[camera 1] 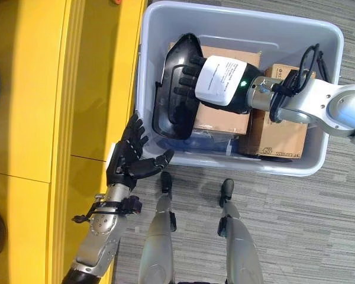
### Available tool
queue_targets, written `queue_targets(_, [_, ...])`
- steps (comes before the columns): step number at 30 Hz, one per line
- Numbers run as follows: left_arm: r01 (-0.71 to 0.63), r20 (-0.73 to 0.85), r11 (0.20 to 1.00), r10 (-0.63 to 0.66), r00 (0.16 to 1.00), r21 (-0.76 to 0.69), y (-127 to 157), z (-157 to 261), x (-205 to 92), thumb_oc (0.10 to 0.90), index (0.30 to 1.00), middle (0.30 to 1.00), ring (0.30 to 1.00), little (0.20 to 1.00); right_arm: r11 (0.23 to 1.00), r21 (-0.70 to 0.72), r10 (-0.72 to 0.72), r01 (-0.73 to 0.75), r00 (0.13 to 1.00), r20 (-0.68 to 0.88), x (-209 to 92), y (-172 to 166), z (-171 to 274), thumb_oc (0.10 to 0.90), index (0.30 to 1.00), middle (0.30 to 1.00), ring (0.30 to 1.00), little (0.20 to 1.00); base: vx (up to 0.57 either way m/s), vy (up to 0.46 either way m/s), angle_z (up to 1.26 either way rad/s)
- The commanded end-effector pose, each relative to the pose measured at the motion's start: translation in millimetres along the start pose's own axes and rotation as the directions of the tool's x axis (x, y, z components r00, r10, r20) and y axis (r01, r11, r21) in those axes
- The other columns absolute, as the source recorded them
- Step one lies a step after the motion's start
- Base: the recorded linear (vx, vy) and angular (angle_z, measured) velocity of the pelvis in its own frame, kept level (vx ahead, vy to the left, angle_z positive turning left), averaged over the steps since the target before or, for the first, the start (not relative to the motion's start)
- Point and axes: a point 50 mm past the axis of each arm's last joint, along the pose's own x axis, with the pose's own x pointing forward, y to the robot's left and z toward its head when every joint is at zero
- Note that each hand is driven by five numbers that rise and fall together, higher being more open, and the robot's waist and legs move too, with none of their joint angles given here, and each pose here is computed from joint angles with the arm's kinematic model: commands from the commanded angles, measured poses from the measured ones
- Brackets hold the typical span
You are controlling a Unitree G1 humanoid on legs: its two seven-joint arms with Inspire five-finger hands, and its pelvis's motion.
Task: Move parts from the plastic box to the shelf.
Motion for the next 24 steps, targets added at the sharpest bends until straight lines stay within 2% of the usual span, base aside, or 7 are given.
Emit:
queue_targets(1, [0.087,0.239,0.995,-0.073,0.968,-0.051,-17.2,45.1,-1.9,0.9,1.0,1.0,1.0,1.0,0.981,-0.118,-0.157,0.153,0.987,-0.024,-7.9,-55.3,-18.5,0.9,1.0,1.0,1.0,1.0,0.0,-0.009,0.04])
queue_targets(24, [0.113,0.31,0.993,-0.096,0.946,-0.037,-25.6,59.4,-1.9,0.9,1.0,1.0,1.0,1.0,0.986,-0.096,-0.142,0.135,0.988,-0.067,1.9,-45.3,-23.8,0.9,1.0,1.0,1.0,1.0,0.0,-0.001,0.02])
